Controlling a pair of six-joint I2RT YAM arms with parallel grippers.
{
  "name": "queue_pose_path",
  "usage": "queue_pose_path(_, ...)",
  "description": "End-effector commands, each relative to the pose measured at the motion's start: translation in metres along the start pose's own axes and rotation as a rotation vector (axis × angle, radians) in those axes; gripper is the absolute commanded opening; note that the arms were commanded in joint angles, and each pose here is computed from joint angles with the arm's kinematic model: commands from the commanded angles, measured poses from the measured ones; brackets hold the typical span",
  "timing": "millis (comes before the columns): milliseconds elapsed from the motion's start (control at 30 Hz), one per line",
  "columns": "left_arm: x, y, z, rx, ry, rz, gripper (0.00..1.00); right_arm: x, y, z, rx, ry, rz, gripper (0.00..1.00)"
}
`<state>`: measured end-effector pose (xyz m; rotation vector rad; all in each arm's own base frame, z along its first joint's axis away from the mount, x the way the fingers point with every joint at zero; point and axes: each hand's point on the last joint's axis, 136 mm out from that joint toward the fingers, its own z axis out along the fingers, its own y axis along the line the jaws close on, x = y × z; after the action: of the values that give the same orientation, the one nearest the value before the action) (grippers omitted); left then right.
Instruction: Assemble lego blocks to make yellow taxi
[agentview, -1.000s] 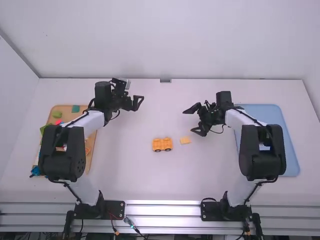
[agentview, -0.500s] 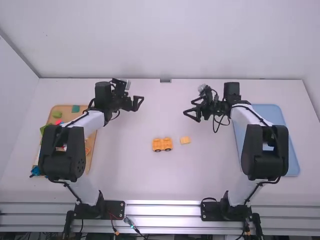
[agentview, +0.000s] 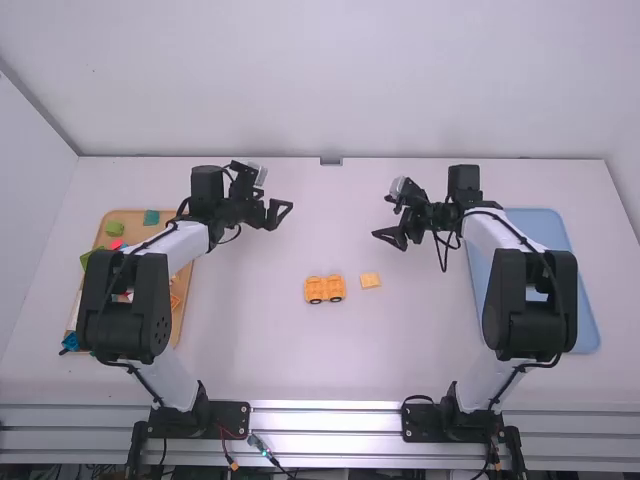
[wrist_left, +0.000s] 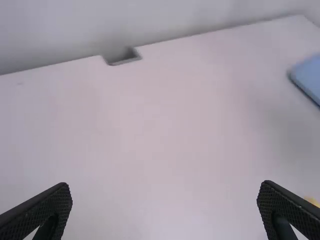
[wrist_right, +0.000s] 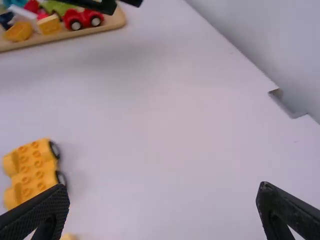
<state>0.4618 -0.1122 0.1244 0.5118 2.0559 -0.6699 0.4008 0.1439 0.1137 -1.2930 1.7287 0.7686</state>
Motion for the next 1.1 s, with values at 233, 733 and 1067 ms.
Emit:
queue_pose_path(233,0.038,-0.093,-0.012,0.483,-0.012,0.442,0.99,0.015,0.072,-0.007,-0.251,-0.008,-0.327,0.99)
queue_pose_path(733,0.114,-0.143,-0.006,0.562,-0.099,0.693,0.99,0.086,0.092,0.044,-0.344,0.065,-0.215,0.96)
queue_pose_path(1067,0.118,-0.131,-0.003,0.472,-0.071,0.588,0.99,0.116,0.094,0.043,-0.294,0.088,-0.198,0.82)
